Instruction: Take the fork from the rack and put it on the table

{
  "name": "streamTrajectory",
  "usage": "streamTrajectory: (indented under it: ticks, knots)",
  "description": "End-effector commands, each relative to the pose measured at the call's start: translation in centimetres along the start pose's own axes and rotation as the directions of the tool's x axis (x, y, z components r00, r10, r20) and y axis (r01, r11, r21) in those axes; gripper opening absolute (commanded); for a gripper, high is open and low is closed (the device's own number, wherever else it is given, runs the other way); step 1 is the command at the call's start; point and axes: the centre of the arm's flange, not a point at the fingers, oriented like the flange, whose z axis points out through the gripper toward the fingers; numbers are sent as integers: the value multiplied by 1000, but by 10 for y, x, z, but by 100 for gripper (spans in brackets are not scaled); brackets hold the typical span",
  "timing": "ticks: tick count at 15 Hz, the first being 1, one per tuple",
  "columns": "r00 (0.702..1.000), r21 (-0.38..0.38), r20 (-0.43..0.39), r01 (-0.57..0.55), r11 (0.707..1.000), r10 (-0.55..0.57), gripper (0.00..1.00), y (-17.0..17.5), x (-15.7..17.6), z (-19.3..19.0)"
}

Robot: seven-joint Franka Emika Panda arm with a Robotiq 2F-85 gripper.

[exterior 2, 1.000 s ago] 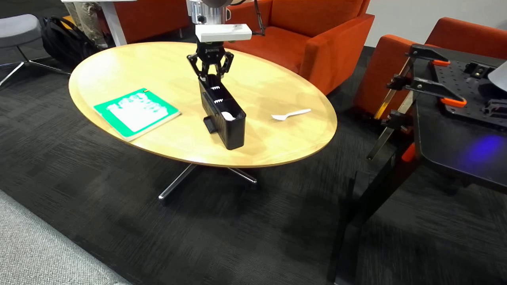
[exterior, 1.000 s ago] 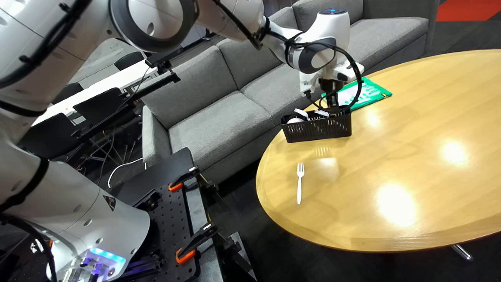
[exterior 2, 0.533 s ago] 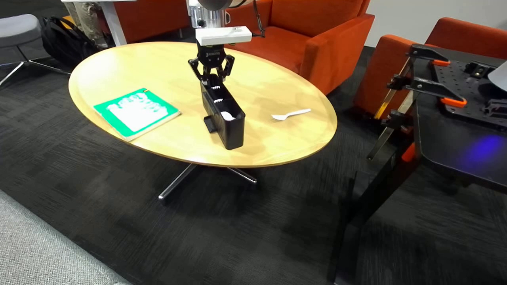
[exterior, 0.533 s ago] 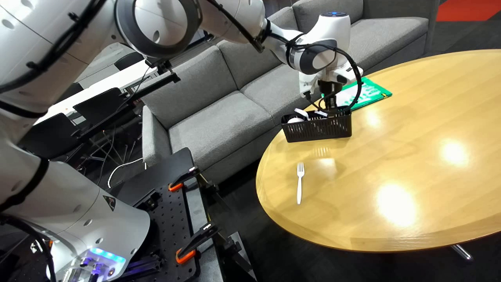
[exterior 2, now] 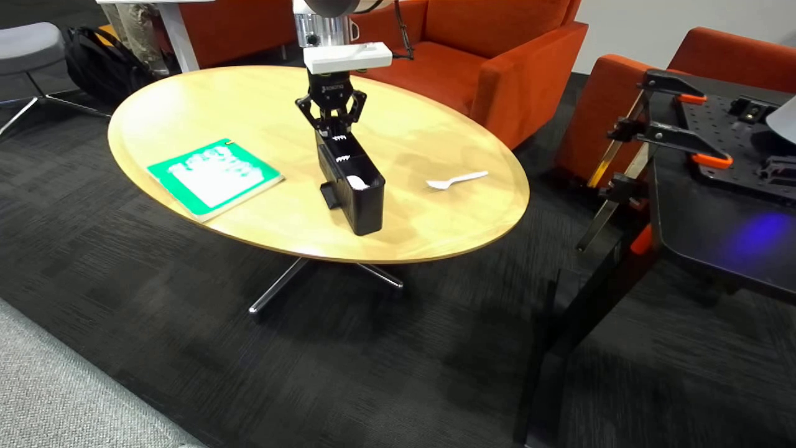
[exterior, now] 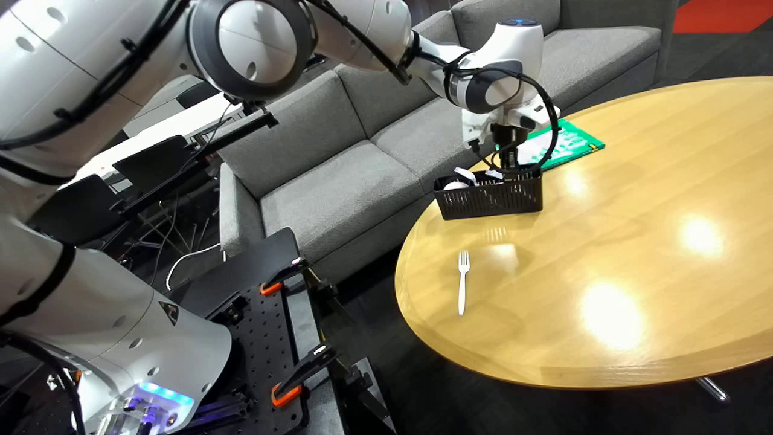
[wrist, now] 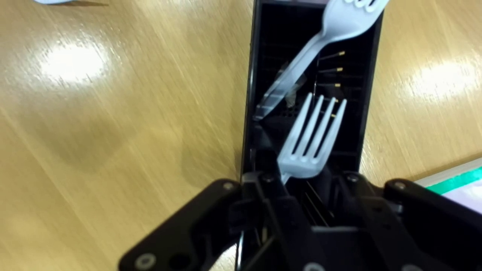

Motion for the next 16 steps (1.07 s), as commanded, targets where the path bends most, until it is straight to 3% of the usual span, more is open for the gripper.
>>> streamTrajectory:
  ticks: [1,8,11,16]
  knots:
    - [1000,-29,0,-31,999,31,7,-11,11,-3]
    - [998,-29,-46,-47,998,46,7,-7,11,-51]
    - [997,-45,-61,-45,998,43,7,-4,11,-84]
    - [995,-7,-96,-35,999,35,7,-1,4,-152]
